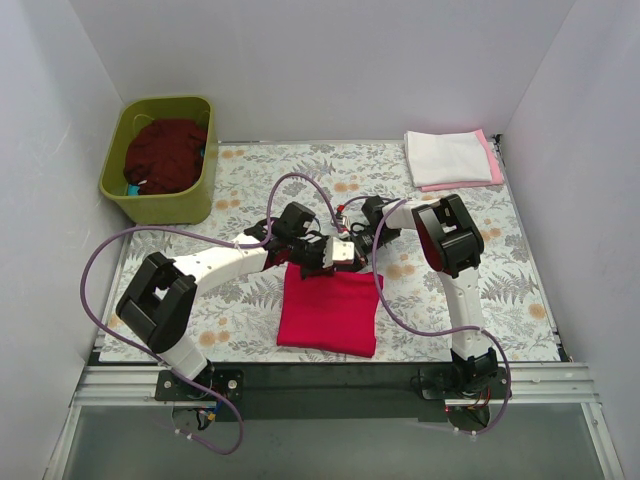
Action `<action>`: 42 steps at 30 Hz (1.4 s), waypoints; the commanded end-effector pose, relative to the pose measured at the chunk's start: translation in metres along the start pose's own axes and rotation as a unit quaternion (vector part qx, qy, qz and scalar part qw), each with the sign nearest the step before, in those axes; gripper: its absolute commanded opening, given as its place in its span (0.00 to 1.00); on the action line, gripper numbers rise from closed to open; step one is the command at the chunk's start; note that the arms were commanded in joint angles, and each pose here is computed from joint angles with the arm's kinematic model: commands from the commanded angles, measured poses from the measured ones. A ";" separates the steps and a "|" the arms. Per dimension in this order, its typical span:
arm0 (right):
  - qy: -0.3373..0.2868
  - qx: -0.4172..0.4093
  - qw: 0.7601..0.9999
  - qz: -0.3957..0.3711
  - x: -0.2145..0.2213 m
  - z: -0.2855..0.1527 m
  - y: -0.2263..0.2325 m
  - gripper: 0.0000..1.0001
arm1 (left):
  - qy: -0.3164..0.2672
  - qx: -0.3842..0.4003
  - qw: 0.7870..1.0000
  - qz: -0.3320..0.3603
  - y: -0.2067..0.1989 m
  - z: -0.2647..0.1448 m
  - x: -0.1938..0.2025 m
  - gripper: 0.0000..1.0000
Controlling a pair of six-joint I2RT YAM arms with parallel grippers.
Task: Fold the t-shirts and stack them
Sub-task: Fold the tshirt
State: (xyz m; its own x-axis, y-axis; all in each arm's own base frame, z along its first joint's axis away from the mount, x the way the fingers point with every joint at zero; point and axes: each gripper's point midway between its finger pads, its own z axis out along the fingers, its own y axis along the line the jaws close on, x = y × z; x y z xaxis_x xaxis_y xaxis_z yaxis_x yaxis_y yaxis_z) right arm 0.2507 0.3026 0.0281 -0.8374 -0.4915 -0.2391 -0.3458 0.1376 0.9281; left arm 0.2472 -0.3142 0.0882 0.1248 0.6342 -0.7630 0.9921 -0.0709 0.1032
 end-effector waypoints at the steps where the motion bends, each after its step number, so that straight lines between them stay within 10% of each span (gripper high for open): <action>1: 0.023 0.009 1.000 0.017 0.023 0.011 -0.022 0.19 | -0.034 -0.046 0.997 0.054 0.018 -0.016 -0.031 0.00; 31: 0.028 0.033 0.999 -0.011 0.017 0.008 -0.019 0.21 | -0.001 -0.089 0.993 0.078 0.043 -0.003 -0.006 0.00; 42: 0.021 0.150 0.983 -0.106 -0.035 -0.020 -0.008 0.36 | -0.010 -0.114 0.992 0.050 0.039 -0.038 -0.032 0.36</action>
State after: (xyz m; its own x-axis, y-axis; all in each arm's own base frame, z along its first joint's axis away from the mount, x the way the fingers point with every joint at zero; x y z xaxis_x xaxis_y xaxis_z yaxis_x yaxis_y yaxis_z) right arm 0.2597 0.3057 0.0312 -0.7955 -0.5395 -0.2760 -0.4474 0.2157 0.8680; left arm 0.2857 -0.3074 0.0916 0.2145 0.6722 -0.7086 0.9564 0.0027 0.2921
